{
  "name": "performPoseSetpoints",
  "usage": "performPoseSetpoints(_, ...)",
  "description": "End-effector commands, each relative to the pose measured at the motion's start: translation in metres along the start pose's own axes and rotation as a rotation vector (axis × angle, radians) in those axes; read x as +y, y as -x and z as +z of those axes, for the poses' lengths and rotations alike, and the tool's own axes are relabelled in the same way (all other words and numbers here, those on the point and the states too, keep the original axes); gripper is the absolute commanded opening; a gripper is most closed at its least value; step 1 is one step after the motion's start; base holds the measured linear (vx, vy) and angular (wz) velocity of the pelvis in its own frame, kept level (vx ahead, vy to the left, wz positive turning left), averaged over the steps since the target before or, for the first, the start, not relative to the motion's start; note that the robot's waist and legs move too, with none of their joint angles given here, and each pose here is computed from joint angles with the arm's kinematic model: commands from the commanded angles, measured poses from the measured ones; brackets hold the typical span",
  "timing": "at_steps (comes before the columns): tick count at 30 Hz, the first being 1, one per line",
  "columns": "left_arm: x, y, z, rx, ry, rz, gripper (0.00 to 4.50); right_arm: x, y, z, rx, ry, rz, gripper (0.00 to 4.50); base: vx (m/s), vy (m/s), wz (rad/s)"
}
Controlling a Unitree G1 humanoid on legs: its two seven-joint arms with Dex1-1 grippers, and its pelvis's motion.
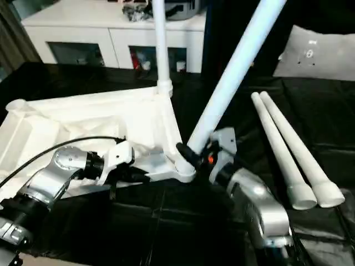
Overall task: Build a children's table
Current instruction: Insert table leg to table base
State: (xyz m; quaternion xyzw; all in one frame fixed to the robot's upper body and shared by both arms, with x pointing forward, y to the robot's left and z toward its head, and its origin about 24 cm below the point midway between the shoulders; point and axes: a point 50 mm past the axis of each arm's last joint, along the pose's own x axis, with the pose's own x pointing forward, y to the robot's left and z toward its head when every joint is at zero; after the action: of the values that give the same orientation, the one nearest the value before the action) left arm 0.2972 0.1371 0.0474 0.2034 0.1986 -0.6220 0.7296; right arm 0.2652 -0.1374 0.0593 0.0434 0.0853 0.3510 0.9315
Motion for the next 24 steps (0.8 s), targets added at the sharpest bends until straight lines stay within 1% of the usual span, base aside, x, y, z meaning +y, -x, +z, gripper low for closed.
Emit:
performPoseSetpoints(1,0.007,0.009,0.007,-0.011,-0.032,0.035,0.00,-0.004,0.010,-0.034,0.201,0.059,-0.045,1.89,0.000,0.000,0.00)
performPoseSetpoints(3,0.007,0.010,0.006,-0.003,-0.036,0.029,0.00,-0.003,0.009,-0.035,0.226,0.116,-0.015,1.89,0.000,0.000,0.00)
performPoseSetpoints(6,0.005,0.011,0.005,0.003,-0.039,0.022,0.00,0.001,0.008,-0.038,0.265,0.167,0.047,1.89,0.000,0.000,0.00)
performPoseSetpoints(11,0.005,0.012,0.006,0.005,-0.043,0.013,0.00,0.007,0.008,-0.044,0.321,0.193,0.153,1.89,0.000,0.000,0.00)
performPoseSetpoints(15,0.006,0.014,0.009,-0.001,-0.047,0.006,0.00,0.014,0.011,-0.048,0.344,0.160,0.217,1.89,0.000,0.000,0.00)
performPoseSetpoints(16,0.011,0.014,0.013,-0.007,-0.053,0.000,0.00,0.020,0.014,-0.052,0.354,0.121,0.263,1.89,0.000,0.000,0.00)
performPoseSetpoints(19,0.019,0.014,0.020,-0.012,-0.072,-0.009,0.00,0.027,0.018,-0.055,0.368,0.076,0.314,1.89,0.000,0.000,0.00)
performPoseSetpoints(22,0.031,0.015,0.031,-0.005,-0.098,-0.001,0.00,0.033,0.019,-0.054,0.361,0.023,0.346,1.89,0.000,0.000,0.00)
performPoseSetpoints(24,0.034,0.016,0.033,-0.003,-0.104,0.004,0.00,0.035,0.019,-0.054,0.360,0.018,0.351,1.89,0.000,0.000,0.00)
